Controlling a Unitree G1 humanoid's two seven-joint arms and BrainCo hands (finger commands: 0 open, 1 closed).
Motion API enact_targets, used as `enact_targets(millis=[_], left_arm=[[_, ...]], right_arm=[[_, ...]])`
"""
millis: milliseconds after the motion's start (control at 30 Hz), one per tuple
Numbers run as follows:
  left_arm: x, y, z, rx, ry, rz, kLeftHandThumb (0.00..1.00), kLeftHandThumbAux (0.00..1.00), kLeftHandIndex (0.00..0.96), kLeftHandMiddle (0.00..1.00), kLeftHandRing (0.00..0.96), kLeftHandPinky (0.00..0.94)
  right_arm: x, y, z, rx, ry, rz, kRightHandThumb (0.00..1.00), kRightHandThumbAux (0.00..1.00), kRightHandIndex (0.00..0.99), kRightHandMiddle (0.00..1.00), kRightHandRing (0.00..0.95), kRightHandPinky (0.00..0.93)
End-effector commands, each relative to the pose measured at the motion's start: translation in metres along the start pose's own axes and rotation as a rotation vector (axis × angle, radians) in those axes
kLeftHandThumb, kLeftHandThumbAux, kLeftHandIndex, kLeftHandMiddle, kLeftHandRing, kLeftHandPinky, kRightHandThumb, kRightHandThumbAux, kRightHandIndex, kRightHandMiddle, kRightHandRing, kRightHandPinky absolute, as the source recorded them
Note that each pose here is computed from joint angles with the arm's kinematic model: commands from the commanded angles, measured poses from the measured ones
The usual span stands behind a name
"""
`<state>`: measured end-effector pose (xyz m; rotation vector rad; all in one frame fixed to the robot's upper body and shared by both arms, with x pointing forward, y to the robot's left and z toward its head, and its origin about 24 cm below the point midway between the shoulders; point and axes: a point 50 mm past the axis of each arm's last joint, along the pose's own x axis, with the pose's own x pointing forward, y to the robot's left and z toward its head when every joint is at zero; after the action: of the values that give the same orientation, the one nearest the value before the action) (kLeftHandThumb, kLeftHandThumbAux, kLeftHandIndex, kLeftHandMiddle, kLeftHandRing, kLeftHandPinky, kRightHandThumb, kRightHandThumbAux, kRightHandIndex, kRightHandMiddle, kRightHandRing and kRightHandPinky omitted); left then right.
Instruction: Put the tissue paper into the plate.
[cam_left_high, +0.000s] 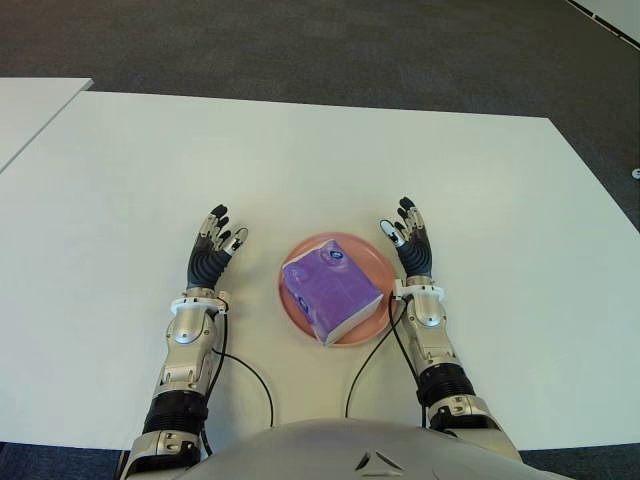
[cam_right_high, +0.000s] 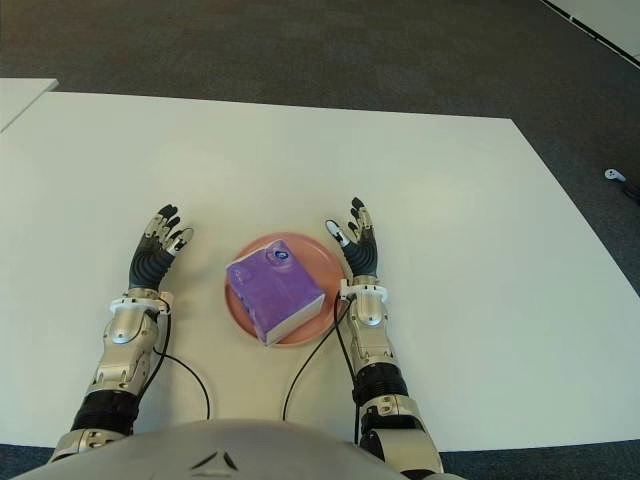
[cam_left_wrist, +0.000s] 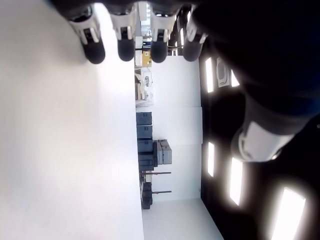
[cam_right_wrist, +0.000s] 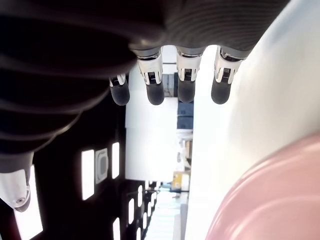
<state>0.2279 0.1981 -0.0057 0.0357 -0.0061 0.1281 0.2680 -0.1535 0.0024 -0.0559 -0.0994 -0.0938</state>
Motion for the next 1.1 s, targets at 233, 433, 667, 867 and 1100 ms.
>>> enact_targets(millis=[233,433,667,867,1100], left_arm=[[-0.004,0.0,-0.007,0.013,0.037,0.001,0.0,0.575,0.014,0.005,0.0,0.0],[-0.003,0.0,-0.007,0.005,0.038,0.0,0.0,0.577,0.018,0.008,0.0,0.0],[-0.003,0.0,-0.006,0.001,0.037,0.001,0.0,0.573,0.025,0.011,0.0,0.0],[-0.004,-0.001,-0.006,0.001,0.037,-0.007,0.0,0.572,0.019,0.011,0.0,0.0],[-0.004,-0.001,-0.006,0.009,0.035,-0.014,0.0,0.579,0.013,0.008,0.0,0.0]], right_arm=[[-0.017,-0.028,-0.015,-0.01,0.084,-0.041,0.0,0.532,0.0,0.0,0.0,0.0],[-0.023,-0.035,-0.014,-0.013,0.095,-0.04,0.0,0.555,0.0,0.0,0.0,0.0],[-0.028,-0.043,-0.014,-0.01,0.12,-0.011,0.0,0.593,0.0,0.0,0.0,0.0],[-0.034,-0.051,-0.016,0.038,0.159,0.021,0.0,0.584,0.0,0.0,0.0,0.0],[-0.036,-0.058,-0.018,0.132,0.205,0.046,0.0,0.57,0.0,0.0,0.0,0.0]])
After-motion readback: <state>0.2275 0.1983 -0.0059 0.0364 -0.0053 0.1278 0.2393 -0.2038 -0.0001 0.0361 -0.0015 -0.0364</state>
